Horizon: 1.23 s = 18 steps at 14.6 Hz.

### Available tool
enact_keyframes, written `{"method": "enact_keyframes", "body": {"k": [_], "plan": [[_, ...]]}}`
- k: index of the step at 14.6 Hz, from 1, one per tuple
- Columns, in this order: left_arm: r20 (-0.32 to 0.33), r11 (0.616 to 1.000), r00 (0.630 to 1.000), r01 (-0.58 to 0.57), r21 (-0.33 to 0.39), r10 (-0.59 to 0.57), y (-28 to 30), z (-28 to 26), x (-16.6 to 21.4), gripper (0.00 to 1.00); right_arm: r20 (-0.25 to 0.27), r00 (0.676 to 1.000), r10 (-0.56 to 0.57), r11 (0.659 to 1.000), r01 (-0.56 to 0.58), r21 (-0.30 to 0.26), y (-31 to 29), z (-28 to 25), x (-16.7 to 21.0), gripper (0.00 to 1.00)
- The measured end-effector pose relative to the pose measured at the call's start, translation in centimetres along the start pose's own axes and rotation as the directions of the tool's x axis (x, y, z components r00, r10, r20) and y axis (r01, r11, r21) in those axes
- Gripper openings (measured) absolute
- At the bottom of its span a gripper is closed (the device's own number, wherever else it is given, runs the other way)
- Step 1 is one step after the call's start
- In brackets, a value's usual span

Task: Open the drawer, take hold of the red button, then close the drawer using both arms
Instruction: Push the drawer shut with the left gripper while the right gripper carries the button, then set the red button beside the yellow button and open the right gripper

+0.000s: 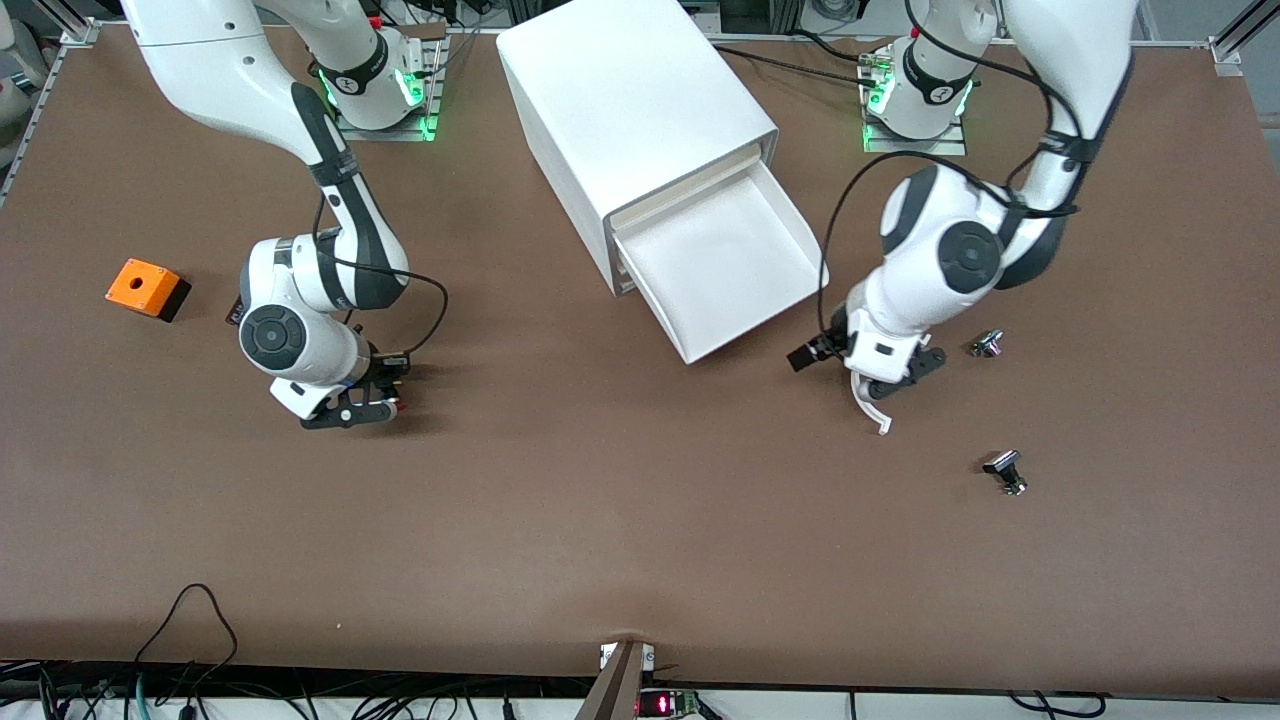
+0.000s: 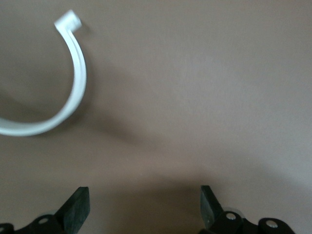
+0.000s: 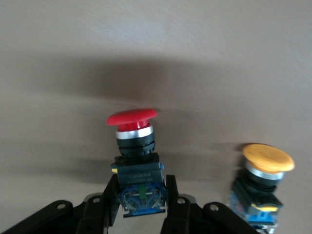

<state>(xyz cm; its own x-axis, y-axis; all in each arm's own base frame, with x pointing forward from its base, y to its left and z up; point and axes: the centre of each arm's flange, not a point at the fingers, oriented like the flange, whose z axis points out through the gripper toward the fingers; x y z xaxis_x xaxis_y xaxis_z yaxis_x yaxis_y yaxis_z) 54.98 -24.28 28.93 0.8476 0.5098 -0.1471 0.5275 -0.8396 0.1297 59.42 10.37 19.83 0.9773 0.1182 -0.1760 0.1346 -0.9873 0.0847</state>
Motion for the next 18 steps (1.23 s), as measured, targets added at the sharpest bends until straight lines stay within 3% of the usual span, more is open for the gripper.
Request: {"method": "enact_keyframes", "body": {"k": [3, 4, 8, 11, 14, 18], "plan": [[0.019, 1.0, 1.0, 0.012, 0.023, -0.012, 0.8, 1.5, -3.2, 1.0, -0.04, 0.999, 0.003, 1.0, -0.003, 0.002, 0.3, 0.3, -0.9, 0.41], [0.029, 1.0, 1.0, -0.003, 0.031, 0.002, 1.0, 1.8, -4.6, 1.0, -0.033, 0.999, 0.009, 1.0, -0.009, 0.002, 0.3, 0.7, -1.3, 0.45], [0.071, 0.995, 0.995, -0.07, 0.071, 0.065, 1.8, 3.4, -12.1, 1.0, -0.016, 0.997, 0.081, 0.997, -0.081, 0.0, 0.6, 0.7, -1.8, 0.8], [0.105, 0.987, 0.987, -0.133, 0.095, 0.123, 2.7, 4.5, -19.0, 1.0, 0.034, 0.994, 0.102, 0.995, -0.102, 0.002, 0.7, -4.9, -1.2, 1.0], [0.121, 0.978, 0.977, -0.187, 0.094, 0.175, 3.3, 4.7, -22.1, 1.0, 0.056, 0.993, 0.103, 0.995, -0.103, 0.002, 0.8, -11.8, 0.0, 1.0], [0.124, 0.975, 0.974, -0.201, 0.094, 0.189, 3.4, 4.6, -22.8, 1.0, 0.009, 0.995, 0.101, 0.995, -0.101, 0.004, 0.8, -19.0, 1.2, 1.0]]}}
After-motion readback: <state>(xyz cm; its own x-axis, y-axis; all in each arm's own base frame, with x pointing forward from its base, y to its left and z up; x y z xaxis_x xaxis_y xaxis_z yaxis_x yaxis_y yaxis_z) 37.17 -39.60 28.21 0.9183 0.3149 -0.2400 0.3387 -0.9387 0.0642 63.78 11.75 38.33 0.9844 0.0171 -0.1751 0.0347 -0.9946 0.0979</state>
